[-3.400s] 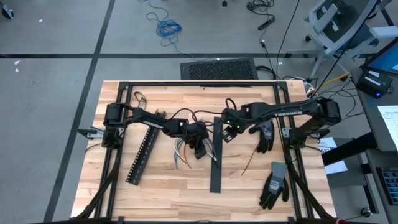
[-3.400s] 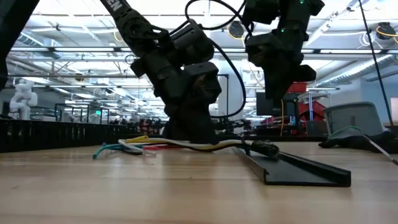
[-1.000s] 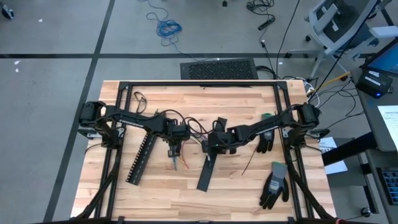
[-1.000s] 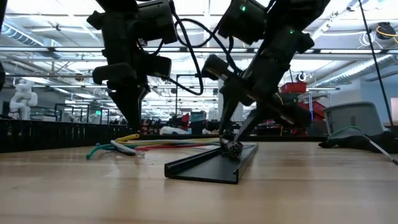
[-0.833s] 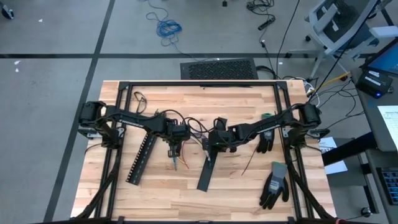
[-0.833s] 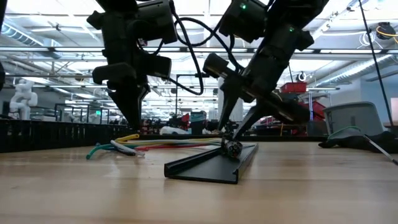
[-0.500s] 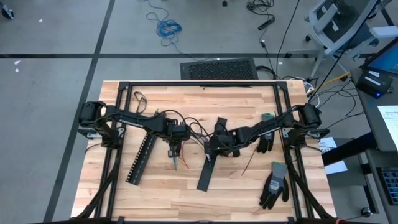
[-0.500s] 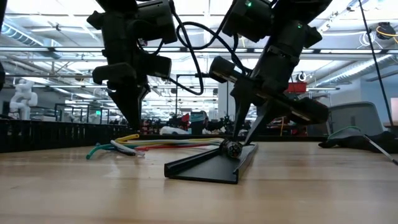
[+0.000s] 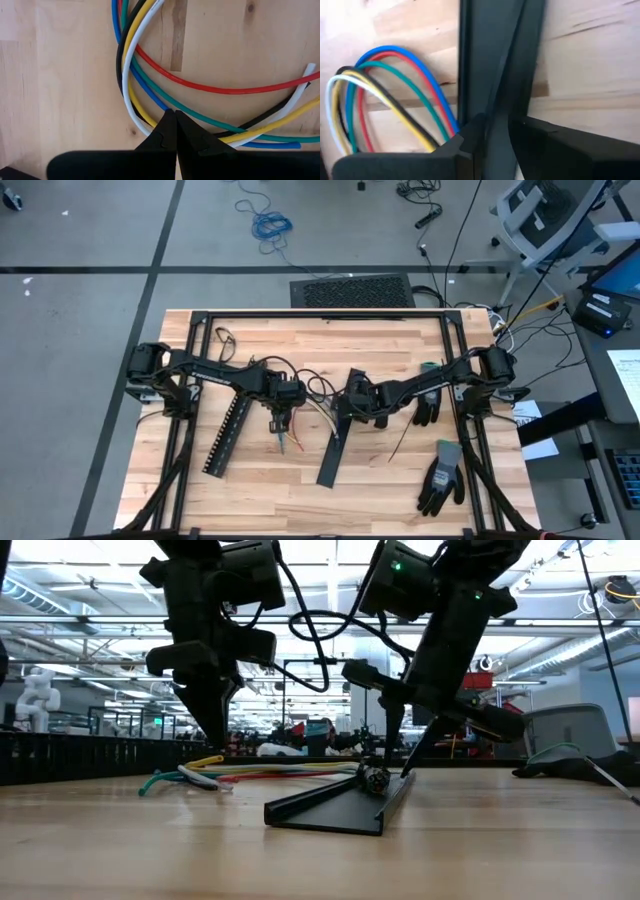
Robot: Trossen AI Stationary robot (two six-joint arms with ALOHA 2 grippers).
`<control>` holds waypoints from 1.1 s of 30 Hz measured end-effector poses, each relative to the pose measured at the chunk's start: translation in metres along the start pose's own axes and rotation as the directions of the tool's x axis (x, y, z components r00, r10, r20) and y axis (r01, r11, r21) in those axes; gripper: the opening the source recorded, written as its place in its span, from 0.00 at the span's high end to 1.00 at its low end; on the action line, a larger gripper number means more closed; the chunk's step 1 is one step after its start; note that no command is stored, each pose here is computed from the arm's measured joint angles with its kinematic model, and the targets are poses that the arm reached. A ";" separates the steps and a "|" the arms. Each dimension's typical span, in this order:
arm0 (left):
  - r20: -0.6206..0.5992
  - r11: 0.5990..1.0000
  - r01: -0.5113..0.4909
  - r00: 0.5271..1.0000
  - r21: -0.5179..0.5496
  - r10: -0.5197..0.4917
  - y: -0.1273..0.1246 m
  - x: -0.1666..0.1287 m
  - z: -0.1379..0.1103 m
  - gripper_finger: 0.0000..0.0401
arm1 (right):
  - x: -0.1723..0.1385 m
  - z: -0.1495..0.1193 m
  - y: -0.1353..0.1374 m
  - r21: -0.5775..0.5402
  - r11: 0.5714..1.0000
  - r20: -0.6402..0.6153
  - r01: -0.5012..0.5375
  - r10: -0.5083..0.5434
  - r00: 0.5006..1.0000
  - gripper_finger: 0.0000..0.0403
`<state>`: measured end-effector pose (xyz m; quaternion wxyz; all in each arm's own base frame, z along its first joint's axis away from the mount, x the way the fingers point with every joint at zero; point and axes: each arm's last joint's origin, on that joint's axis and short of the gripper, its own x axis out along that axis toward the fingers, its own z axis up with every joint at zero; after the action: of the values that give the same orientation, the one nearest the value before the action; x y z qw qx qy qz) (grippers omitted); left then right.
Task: Ziptie cables
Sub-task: Wrap the black zip tie around the cables
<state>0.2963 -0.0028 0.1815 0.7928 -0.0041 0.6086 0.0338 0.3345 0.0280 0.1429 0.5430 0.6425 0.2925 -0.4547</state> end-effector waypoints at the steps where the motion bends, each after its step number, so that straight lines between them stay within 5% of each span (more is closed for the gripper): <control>1: 0.000 1.000 0.000 1.000 0.000 0.000 0.000 0.000 0.000 1.00 | 0.000 0.001 0.001 0.003 1.000 0.000 -0.002 0.002 1.000 0.81; 22: -0.003 1.000 0.000 1.000 0.026 0.000 0.000 0.000 0.000 1.00 | 0.020 0.007 0.008 0.031 0.999 -0.042 -0.035 0.036 0.998 0.81; 28: -0.001 1.000 0.000 1.000 0.025 0.000 0.000 0.000 0.000 1.00 | 0.021 0.008 0.005 -0.053 0.999 -0.026 -0.008 0.006 1.000 0.97; 33: 0.000 1.000 0.000 1.000 0.024 0.000 0.000 0.000 0.000 1.00 | 0.021 0.008 0.003 -0.113 0.994 -0.012 0.006 -0.007 1.000 1.00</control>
<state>0.2963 -0.0028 0.1815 0.7927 0.0055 0.6091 0.0263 0.3438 0.0167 0.1252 0.5751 0.6126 0.3233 -0.4353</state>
